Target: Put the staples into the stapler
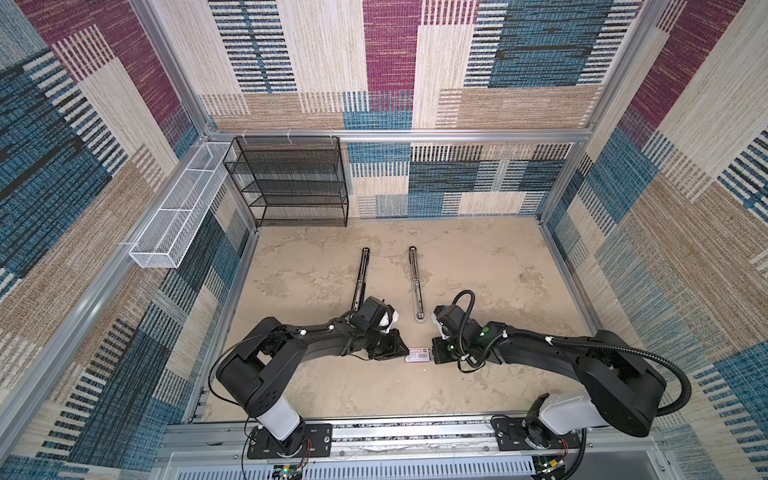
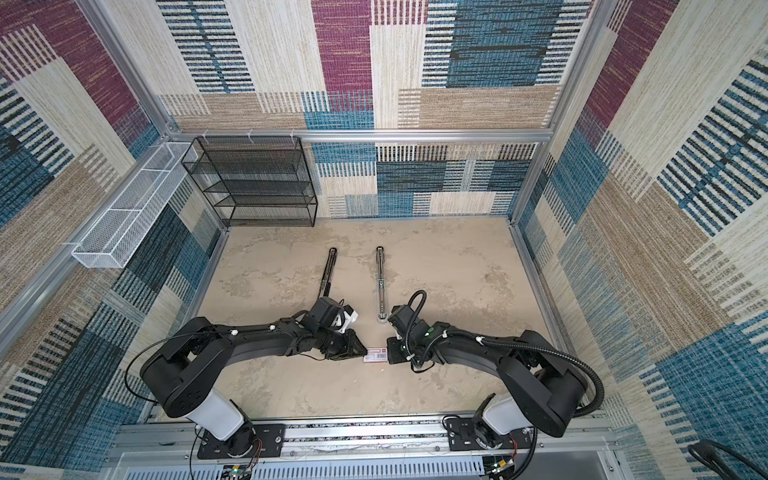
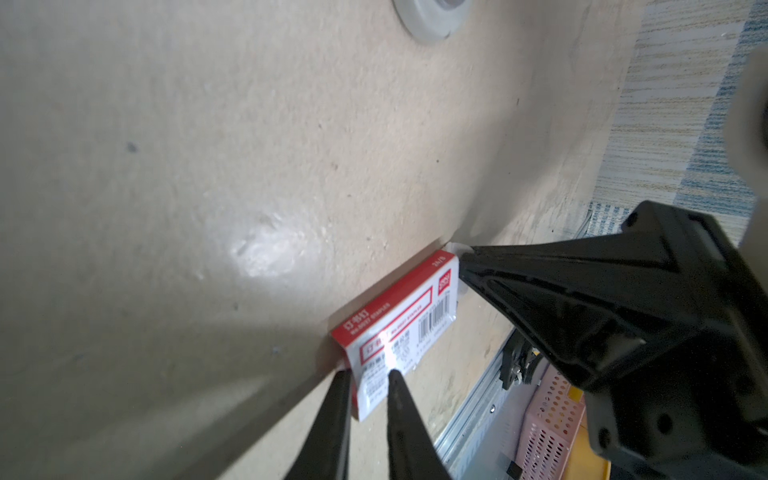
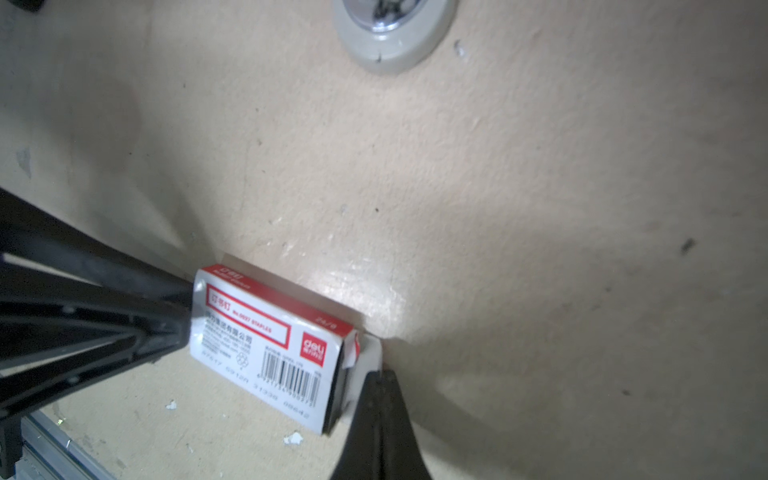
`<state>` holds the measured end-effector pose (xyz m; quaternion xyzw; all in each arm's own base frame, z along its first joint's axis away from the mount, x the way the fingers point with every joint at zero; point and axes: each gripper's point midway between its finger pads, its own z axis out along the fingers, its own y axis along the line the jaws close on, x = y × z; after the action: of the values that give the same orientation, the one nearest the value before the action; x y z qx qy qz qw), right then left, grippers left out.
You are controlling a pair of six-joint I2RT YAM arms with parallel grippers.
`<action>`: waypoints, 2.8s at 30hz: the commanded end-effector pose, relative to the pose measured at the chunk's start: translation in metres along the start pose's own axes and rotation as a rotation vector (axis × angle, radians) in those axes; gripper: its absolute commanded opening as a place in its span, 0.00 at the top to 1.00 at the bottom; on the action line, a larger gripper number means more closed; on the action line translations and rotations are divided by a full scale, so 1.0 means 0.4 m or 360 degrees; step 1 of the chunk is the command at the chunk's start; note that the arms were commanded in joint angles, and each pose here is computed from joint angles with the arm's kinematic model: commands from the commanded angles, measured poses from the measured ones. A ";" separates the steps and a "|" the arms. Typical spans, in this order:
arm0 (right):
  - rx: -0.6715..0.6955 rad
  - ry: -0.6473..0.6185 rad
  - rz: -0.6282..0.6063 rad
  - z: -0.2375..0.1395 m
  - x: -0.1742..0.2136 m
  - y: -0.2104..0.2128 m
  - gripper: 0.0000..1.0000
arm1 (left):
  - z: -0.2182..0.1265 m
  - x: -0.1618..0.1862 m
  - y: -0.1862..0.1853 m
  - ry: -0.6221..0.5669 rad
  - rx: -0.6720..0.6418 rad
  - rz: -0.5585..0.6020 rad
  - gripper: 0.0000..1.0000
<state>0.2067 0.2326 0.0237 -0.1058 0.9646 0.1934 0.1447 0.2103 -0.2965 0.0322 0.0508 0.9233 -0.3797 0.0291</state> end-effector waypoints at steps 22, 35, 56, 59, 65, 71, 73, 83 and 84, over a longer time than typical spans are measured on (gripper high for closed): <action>0.0046 -0.0068 0.0023 -0.012 -0.016 -0.012 1.00 | -0.009 0.001 -0.016 0.0025 0.0008 0.0042 0.76; 0.0012 -0.0074 0.0017 -0.008 -0.024 0.002 1.00 | 0.036 0.010 -0.006 0.0133 -0.0032 0.0004 0.69; 0.0186 -0.0121 0.0096 -0.025 -0.014 -0.069 1.00 | -0.001 0.016 0.038 0.0149 -0.0251 0.0062 1.00; 0.0126 -0.0130 0.0079 -0.025 -0.019 -0.051 1.00 | -0.002 0.014 0.037 0.0144 -0.0246 0.0058 1.00; -0.0015 -0.0133 0.0058 -0.020 -0.026 -0.010 1.00 | -0.008 0.007 0.027 0.0132 -0.0244 0.0068 0.77; 0.0002 -0.0144 0.0037 -0.015 -0.035 -0.012 1.00 | -0.050 -0.011 0.016 0.0055 -0.0313 0.0156 0.61; 0.0000 -0.0143 0.0027 -0.014 -0.039 -0.008 1.00 | -0.069 -0.022 0.014 0.0008 -0.0350 0.0194 0.54; -0.0040 -0.0162 -0.0037 -0.008 -0.056 0.008 1.00 | -0.173 -0.105 -0.066 -0.0308 -0.0386 0.0656 0.23; -0.0045 -0.0164 -0.0045 -0.010 -0.059 0.010 1.00 | -0.180 -0.108 -0.069 -0.0330 -0.0384 0.0714 0.23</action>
<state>0.2202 0.2305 0.0275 -0.0989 0.9592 0.1954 0.1790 0.2408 -0.2718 0.0987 0.1523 0.9343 -0.2765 0.1655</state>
